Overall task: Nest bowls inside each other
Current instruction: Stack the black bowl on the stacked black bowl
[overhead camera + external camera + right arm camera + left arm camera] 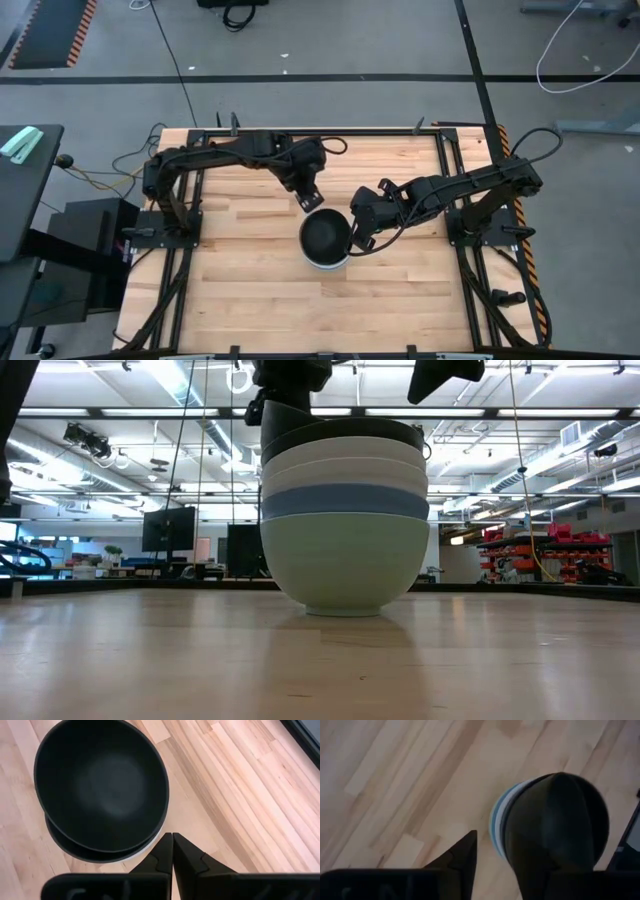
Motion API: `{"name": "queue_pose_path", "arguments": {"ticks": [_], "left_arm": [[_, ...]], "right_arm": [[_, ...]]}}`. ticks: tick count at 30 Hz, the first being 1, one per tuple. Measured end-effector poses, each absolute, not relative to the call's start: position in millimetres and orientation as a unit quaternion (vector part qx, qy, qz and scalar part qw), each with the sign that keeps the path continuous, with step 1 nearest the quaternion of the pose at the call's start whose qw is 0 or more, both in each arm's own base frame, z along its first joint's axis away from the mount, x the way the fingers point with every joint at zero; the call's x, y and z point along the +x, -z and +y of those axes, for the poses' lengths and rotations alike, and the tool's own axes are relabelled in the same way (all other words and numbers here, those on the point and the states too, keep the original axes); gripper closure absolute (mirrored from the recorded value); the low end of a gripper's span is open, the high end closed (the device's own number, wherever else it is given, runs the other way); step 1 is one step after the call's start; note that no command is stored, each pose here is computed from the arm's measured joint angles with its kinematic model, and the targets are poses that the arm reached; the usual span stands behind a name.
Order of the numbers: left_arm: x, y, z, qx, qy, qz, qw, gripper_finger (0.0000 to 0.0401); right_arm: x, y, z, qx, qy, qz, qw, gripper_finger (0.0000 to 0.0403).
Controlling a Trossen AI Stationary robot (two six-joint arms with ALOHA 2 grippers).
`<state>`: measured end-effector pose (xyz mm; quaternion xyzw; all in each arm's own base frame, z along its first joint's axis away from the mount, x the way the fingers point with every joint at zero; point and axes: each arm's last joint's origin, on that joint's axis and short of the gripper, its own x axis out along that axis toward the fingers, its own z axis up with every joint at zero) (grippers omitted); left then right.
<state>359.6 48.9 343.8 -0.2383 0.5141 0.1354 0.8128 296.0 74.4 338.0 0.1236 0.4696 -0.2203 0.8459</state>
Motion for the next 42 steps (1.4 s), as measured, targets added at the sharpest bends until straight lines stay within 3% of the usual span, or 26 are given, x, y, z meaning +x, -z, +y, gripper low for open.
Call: {"name": "queue_pose_path", "arguments": {"ticks": [9,31,42], "left_arm": [[360,-346,24,-0.221,-0.094,0.526,0.816,0.0390],[365,-355,-13,-0.211,-0.020,0.508,0.835,0.0397],[364,-352,-10,-0.217,-0.025,0.517,0.827,0.0397]], "right_arm": [[296,-338,74,0.120,0.219,0.470,0.846,0.0395],[297,-338,70,0.118,0.229,0.466,0.847,0.0396],[297,-338,70,0.118,0.230,0.466,0.846,0.0394]]}}
